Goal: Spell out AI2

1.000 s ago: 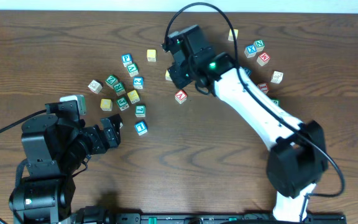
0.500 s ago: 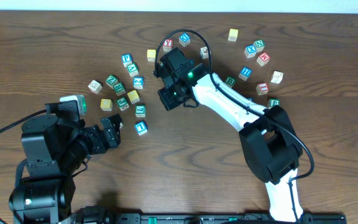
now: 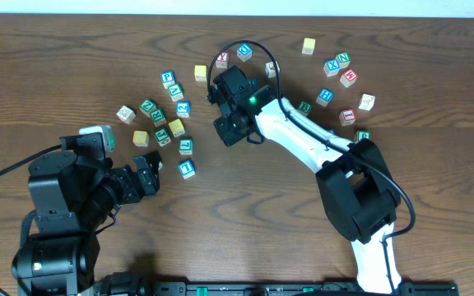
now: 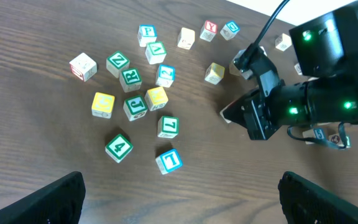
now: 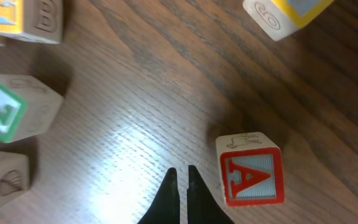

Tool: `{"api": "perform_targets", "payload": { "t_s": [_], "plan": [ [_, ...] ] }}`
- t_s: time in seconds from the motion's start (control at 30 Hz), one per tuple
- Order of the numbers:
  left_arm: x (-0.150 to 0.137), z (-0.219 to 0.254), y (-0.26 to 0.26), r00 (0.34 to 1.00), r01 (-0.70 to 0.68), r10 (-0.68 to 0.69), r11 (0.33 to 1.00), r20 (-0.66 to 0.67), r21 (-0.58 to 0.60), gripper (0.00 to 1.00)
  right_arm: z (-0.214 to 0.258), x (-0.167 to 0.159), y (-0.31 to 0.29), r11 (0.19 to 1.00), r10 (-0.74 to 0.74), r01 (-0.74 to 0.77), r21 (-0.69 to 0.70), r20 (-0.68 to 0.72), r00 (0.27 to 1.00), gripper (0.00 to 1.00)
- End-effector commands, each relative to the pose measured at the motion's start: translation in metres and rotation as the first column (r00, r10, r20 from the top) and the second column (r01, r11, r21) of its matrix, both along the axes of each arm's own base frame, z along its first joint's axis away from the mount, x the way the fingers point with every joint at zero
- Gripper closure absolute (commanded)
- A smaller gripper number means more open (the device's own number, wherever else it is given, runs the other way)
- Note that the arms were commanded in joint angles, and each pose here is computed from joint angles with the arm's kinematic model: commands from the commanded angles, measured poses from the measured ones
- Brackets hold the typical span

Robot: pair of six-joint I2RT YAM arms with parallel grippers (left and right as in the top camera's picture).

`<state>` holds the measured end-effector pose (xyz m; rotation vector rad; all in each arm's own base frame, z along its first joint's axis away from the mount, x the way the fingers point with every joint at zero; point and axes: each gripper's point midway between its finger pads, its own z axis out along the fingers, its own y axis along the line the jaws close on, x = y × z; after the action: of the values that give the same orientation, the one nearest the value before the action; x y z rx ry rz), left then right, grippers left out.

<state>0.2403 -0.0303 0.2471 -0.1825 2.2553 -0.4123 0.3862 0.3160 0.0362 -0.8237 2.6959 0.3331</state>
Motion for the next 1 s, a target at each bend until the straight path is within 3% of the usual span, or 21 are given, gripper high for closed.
{"api": "perform_targets", "payload": {
  "t_s": [0.0, 0.97],
  "plan": [
    [0.0, 0.005, 0.001, 1.0, 0.006, -0.006, 1.0, 0.015, 0.023, 0.02, -0.018, -0.005, -0.008, 0.999, 0.012, -0.012, -0.048, -0.009, 1.0, 0.99],
    [0.0, 0.005, 0.001, 1.0, 0.006, -0.006, 1.0, 0.015, 0.023, 0.02, -0.024, -0.001, -0.034, 0.983, -0.023, 0.028, -0.182, 0.025, 0.999, 0.99]
  ]
}}
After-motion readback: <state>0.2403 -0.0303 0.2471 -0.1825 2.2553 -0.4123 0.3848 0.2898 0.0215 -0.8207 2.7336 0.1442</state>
